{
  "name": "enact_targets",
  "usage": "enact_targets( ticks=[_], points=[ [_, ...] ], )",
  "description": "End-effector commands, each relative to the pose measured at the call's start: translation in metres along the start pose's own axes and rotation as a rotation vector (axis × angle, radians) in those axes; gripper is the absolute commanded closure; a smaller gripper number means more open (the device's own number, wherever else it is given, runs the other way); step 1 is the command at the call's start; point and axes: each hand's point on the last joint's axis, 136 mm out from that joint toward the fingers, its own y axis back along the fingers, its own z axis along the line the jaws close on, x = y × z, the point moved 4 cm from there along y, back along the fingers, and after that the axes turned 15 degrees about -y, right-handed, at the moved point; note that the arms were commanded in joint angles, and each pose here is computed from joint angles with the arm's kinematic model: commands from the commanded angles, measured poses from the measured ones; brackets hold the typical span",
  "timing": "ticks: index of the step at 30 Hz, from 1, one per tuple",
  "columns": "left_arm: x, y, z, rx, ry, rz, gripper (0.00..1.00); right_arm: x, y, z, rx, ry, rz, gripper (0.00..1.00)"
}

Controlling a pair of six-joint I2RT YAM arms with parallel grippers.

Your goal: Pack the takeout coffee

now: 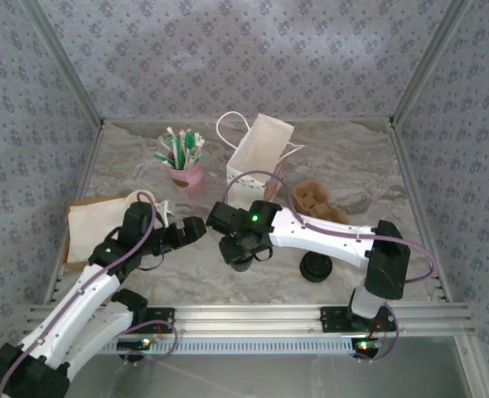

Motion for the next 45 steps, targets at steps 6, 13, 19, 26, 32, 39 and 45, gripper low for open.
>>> enact_targets(
  ticks=[6, 13, 19, 26, 32, 39, 45],
  points=[
    [-0.002, 0.001, -0.003, 0.024, 0.004, -0.016, 0.00, 0.005, -0.013, -0.003, 0.033, -0.005, 0.051, 0.36],
    [-0.002, 0.001, -0.003, 0.025, 0.005, -0.017, 0.00, 0.004, -0.008, -0.006, 0.047, -0.005, 0.042, 0.36],
    [-0.002, 0.001, -0.003, 0.026, 0.006, -0.016, 0.01, 0.005, -0.010, -0.004, 0.000, -0.027, 0.044, 0.36],
    [-0.002, 0.001, -0.003, 0.027, 0.006, -0.017, 0.00, 0.009, -0.019, -0.006, -0.008, -0.039, 0.057, 0.36],
    [-0.003, 0.001, -0.003, 0.026, 0.006, -0.018, 0.00, 0.004, -0.012, -0.009, 0.022, -0.037, 0.020, 0.36],
    [-0.002, 0.001, -0.003, 0.025, 0.007, -0.017, 0.00, -0.003, 0.008, -0.001, 0.019, -0.016, -0.033, 0.36],
    [-0.003, 0.000, -0.002, 0.022, 0.006, -0.016, 0.00, -0.003, 0.013, -0.003, 0.056, -0.005, -0.049, 0.36]
  ],
)
